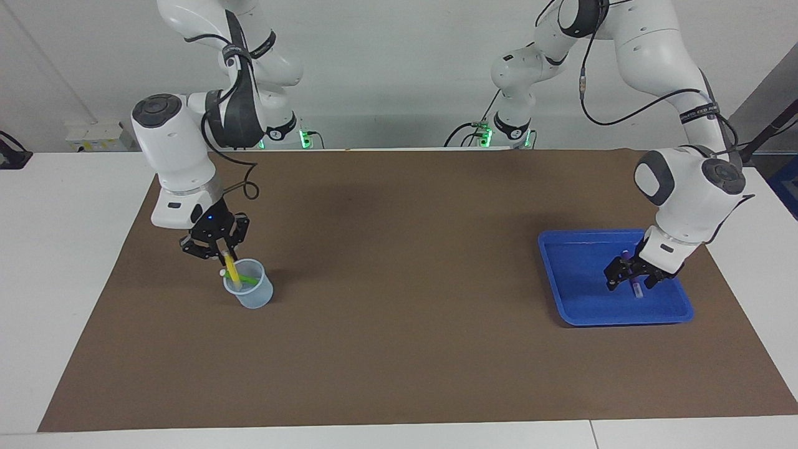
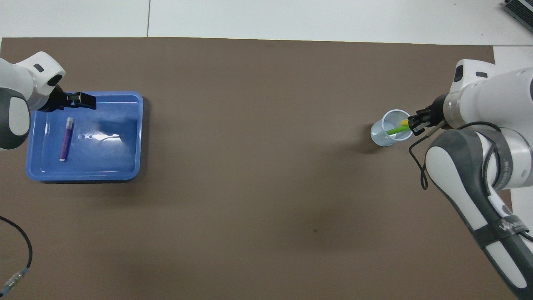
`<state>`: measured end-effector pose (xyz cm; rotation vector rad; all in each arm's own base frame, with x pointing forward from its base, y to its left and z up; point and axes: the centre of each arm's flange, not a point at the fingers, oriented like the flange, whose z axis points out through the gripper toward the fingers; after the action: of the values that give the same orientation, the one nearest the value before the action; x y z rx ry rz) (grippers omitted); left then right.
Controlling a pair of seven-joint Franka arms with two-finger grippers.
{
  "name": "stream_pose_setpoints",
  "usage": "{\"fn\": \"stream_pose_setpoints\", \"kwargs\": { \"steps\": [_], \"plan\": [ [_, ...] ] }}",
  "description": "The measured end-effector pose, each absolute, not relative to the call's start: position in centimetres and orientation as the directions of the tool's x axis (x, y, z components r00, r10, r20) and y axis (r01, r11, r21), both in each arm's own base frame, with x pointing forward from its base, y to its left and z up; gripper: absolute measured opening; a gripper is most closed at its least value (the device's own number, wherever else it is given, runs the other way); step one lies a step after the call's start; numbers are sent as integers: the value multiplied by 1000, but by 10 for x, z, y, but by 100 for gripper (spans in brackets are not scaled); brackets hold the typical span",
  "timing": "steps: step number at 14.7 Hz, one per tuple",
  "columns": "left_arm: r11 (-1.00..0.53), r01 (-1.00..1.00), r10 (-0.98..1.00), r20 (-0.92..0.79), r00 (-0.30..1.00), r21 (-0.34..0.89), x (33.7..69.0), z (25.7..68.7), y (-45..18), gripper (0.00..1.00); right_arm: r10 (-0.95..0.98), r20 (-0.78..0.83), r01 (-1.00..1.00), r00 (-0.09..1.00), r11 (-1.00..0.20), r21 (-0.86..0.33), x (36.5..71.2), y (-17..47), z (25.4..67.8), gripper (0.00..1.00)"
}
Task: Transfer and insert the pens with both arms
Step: 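Carry the yellow pen into the cup while the left gripper returns, then release the yellow pen in the white cup and withdraw the right gripper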
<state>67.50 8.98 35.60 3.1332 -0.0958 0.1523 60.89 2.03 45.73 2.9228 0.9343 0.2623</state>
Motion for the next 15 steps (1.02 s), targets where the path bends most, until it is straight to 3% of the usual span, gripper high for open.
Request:
{"fn": "stream_pose_setpoints", "kwargs": {
  "steps": [2, 5, 7, 15],
  "plan": [
    [-998, -61, -61, 94, 994, -1, 673, 354, 107, 96, 581, 150, 569, 800, -814, 116, 610, 20, 460, 86],
    [-996, -88, -88, 92, 992, -4, 671, 353, 119, 96, 587, 170, 573, 792, -810, 127, 612, 26, 471, 88],
    [-994, -108, -108, 86, 990, -4, 669, 349, 122, 96, 588, 187, 575, 787, -808, 127, 613, 33, 479, 100],
    [-988, -153, -152, 50, 987, 5, 660, 330, 132, 94, 391, 288, 418, 874, -908, -37, 609, 85, 505, 100]
  ]
}}
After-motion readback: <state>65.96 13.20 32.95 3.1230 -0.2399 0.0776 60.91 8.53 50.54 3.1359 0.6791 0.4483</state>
